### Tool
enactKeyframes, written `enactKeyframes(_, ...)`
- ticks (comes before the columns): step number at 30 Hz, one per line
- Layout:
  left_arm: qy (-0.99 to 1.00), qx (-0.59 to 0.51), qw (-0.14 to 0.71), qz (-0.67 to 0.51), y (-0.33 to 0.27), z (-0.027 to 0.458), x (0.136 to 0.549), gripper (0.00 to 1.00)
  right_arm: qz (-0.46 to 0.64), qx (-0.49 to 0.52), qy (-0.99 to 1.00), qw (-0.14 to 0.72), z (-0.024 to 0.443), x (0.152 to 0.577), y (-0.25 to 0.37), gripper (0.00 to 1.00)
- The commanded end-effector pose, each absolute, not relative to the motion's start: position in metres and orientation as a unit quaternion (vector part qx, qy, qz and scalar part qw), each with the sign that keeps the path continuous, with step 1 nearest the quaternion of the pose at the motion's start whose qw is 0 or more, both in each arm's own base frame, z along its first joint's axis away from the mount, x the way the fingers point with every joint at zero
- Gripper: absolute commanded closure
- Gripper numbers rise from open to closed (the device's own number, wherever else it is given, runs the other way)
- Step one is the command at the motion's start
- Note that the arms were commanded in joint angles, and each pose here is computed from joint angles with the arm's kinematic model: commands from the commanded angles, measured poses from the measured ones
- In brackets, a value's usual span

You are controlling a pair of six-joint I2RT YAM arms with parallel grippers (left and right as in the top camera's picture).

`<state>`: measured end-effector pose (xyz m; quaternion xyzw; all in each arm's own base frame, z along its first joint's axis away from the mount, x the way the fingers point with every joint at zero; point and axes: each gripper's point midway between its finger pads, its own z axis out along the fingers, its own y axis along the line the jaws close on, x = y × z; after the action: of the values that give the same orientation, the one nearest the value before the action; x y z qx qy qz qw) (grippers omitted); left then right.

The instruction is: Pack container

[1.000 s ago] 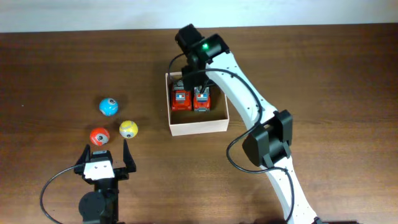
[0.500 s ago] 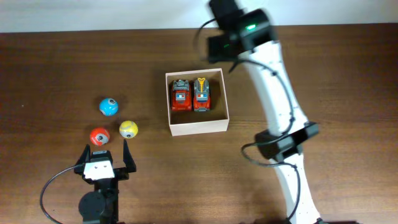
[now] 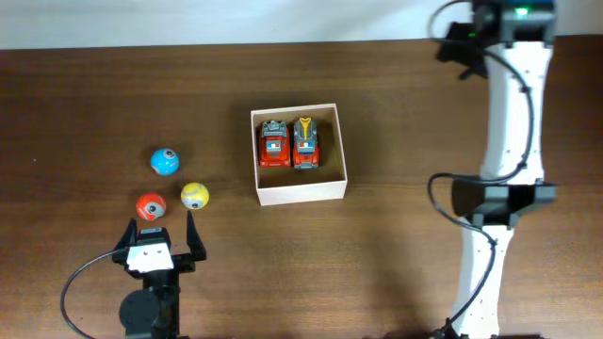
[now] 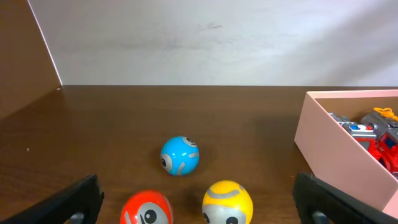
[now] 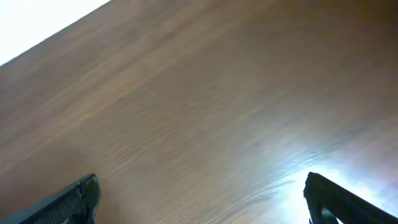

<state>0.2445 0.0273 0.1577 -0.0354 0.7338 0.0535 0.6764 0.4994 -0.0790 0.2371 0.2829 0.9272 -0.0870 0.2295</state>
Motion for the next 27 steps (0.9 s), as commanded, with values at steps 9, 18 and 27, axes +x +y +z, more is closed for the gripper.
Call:
enactKeyframes(9, 0.733, -0.026, 0.676, 0.071, 0.030, 0.157, 0.244, 0.01, -0.098, 0.358, 0.897, 0.240, 0.254, 0.477, -0.153, 0.01)
enactKeyframes(18, 0.733, -0.024, 0.676, 0.070, 0.029, 0.157, 0.244, 0.01, -0.134, 0.384, 0.881, 0.240, 0.257, 0.465, -0.185, 0.01)
enactKeyframes(27, 0.716, -0.028, 0.697, 0.032, 0.020, 0.169, 0.246, 0.01, -0.135, 0.390, 0.879, 0.239, 0.257, 0.463, -0.191, 0.01)
